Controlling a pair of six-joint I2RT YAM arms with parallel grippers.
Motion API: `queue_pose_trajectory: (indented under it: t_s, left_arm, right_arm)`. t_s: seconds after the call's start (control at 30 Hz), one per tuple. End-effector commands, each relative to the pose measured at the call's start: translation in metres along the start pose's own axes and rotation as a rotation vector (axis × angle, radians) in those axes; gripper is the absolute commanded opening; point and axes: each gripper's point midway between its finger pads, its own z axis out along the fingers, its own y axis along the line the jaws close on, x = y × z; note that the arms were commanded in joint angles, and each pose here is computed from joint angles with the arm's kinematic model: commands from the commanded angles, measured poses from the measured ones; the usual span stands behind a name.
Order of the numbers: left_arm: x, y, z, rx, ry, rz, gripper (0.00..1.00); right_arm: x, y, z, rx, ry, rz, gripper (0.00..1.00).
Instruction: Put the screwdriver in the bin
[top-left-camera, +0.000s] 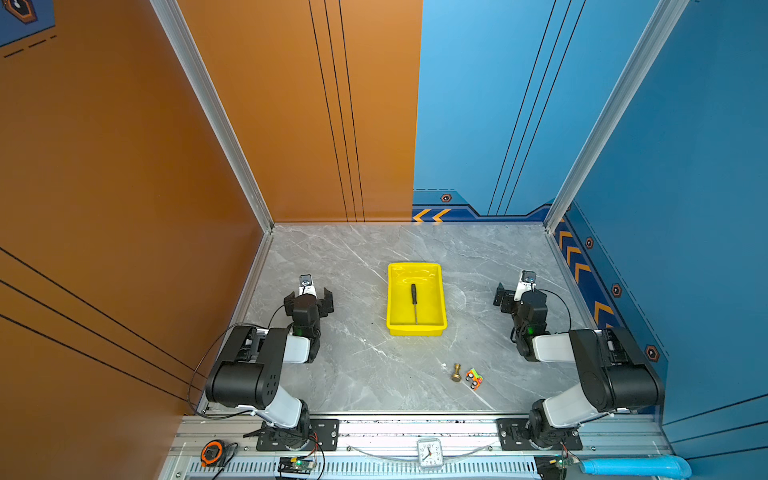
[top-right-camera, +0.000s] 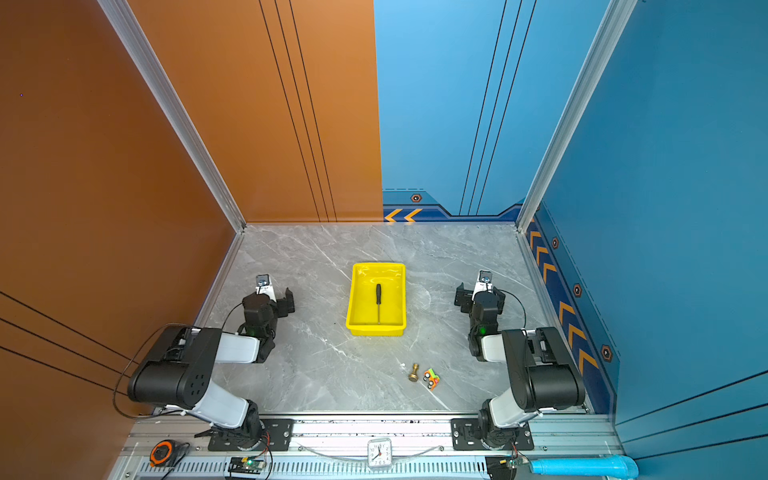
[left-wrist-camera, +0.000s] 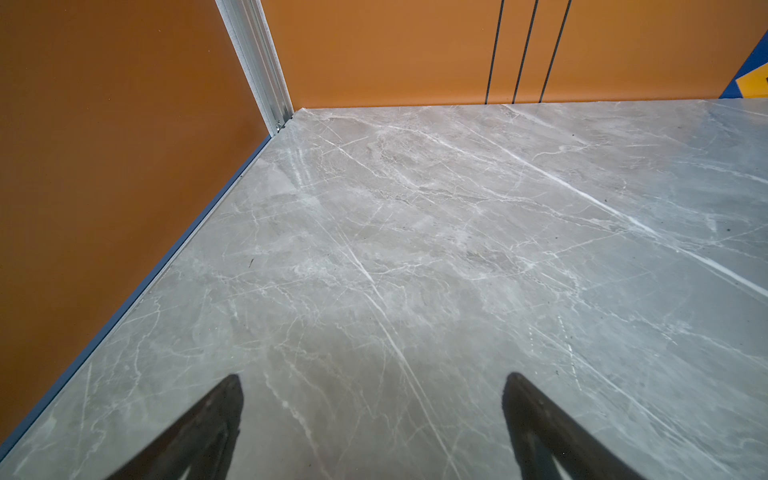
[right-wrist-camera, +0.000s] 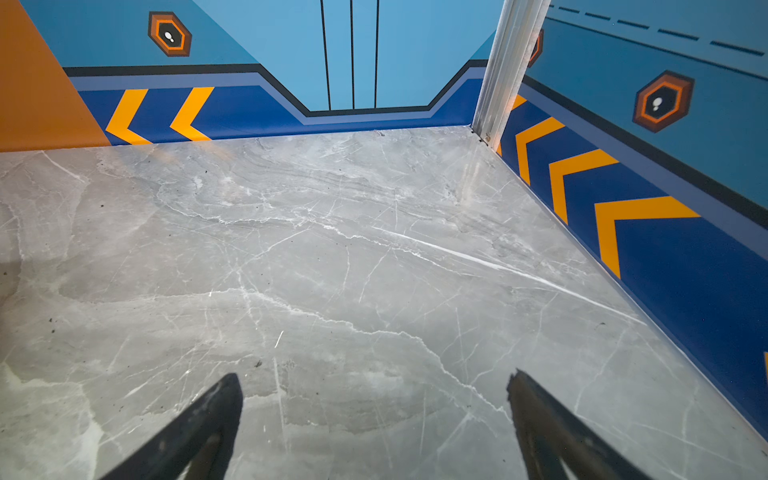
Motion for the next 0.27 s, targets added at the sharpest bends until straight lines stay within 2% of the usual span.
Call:
queue_pose_trajectory:
  t_s: [0.0, 0.23]
  left_arm:
    - [-0.0111, -0.0035, 0.0029, 0.000, -0.033, 0.011, 0.98]
    - [-0.0112, -0.0048, 0.0032, 0.009, -0.033, 0.012, 0.98]
  right_arm:
    - [0.0012, -0.0047, 0.0039, 0.023, 0.013, 0.018, 1.00]
    - [0.0012, -0.0051, 0.0040, 0.022, 0.014, 0.020, 1.00]
